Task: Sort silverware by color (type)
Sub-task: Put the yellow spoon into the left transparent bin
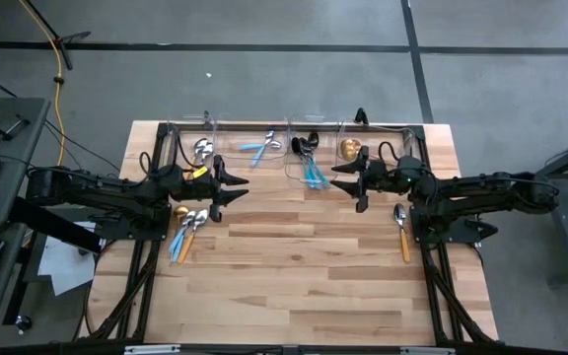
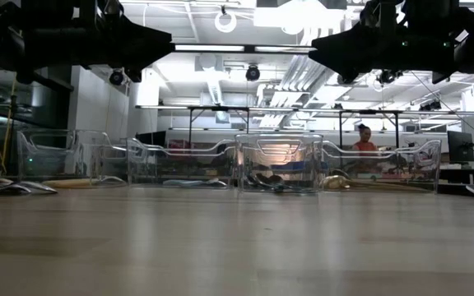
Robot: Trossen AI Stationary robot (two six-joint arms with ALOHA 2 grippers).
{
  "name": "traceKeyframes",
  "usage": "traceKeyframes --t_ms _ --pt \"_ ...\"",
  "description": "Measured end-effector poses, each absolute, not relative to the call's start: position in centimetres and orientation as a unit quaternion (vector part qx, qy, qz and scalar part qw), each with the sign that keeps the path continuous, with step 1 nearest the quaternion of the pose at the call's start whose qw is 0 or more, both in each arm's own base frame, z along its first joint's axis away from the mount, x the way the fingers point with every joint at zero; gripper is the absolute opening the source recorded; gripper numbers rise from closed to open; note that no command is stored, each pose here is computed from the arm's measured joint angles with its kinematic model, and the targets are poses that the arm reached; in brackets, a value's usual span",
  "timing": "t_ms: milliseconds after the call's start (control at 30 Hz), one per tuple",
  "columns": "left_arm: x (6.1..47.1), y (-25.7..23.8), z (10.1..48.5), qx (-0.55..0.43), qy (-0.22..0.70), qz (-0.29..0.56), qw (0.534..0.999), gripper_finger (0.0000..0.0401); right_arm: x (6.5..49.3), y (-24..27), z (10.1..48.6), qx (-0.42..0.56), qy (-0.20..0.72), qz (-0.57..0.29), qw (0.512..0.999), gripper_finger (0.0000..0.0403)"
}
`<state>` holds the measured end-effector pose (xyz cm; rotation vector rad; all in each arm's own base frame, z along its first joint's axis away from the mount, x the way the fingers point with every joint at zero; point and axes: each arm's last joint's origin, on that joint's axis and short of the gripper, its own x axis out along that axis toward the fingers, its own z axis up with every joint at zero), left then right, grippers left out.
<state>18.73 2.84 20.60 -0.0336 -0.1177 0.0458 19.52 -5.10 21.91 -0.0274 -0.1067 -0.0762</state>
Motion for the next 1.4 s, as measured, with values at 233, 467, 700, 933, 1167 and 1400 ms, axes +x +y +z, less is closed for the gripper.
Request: traceKeyframes --t_ms 233,467,700,933,1167,1400 --pt "18.73 2.83 20.59 -0.017 -0.059 0.023 0.998 0.0117 19.52 -5.1 21.91 -0.014 -0.053 -0.038 0.998 0.0169" --pt "18.73 2.84 20.59 -0.016 -0.058 0.023 0.998 0.0117 19.57 -5.04 21.44 0.006 -0.03 -0.025 0.999 0.0169" --pt "18.73 2.84 20.59 -0.017 -0.058 0.023 0.998 0.0117 19.58 -5.04 21.08 0.008 -0.012 -0.025 1.0 0.0169" --pt "18.73 2.83 20.57 -0.017 -0.057 0.023 0.998 0.0117 19.58 -5.04 21.14 0.01 -0.014 -0.025 1.0 0.0169" --pt "18.73 2.83 20.55 -0.017 -0.057 0.023 0.998 0.0117 19.58 -5.04 21.14 0.01 -0.014 -0.025 1.0 0.0169" --pt "18.73 2.83 20.54 -0.035 -0.056 0.022 0.998 0.0117 19.59 -5.04 21.08 0.011 -0.011 -0.025 1.0 0.0169"
